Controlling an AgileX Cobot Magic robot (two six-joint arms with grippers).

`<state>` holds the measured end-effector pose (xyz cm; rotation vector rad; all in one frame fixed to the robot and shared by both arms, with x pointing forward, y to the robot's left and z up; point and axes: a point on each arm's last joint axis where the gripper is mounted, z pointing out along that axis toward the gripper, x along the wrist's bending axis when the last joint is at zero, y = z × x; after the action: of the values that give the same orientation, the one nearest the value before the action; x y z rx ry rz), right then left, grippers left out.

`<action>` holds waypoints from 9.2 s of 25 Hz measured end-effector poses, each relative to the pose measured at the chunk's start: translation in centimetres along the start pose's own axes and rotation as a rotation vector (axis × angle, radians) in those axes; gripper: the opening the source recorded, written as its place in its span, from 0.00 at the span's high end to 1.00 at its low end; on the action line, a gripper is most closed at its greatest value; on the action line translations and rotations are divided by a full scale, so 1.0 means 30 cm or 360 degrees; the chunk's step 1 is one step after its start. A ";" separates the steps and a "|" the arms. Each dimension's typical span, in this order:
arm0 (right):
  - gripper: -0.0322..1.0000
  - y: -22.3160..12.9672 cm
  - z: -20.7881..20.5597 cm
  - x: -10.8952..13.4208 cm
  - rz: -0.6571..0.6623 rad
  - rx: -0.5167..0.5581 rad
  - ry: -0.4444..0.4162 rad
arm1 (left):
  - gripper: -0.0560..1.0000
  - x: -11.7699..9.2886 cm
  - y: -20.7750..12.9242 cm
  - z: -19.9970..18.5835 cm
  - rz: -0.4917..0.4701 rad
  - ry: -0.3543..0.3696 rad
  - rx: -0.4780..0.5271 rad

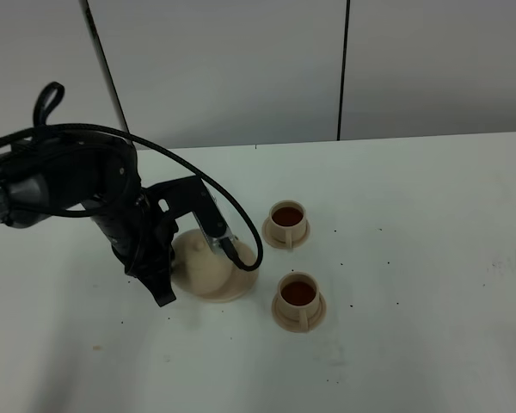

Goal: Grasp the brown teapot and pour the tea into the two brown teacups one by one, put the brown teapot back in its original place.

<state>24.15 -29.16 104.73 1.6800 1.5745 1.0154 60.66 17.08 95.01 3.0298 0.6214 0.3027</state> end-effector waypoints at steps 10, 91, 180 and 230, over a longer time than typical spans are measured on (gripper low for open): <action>0.57 0.000 0.000 0.000 0.0000 0.0000 0.0000 | 0.79 0.007 0.013 0.022 -0.0007 0.0027 -0.0046; 0.57 0.000 0.000 0.000 0.0000 0.0000 0.0000 | 0.68 -0.001 0.022 0.074 -0.0001 -0.0028 -0.0054; 0.57 0.000 0.000 0.000 0.0001 0.0000 0.0001 | 0.71 -0.680 -0.815 -0.491 -0.1999 0.0495 -0.0412; 0.57 0.000 0.000 0.000 0.0001 0.0000 0.0001 | 0.56 -0.904 -0.880 -0.562 -0.1891 0.0945 -0.1031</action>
<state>24.15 -29.15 104.73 1.6802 1.5747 1.0163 22.72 30.61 104.67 1.5429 1.7306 1.0240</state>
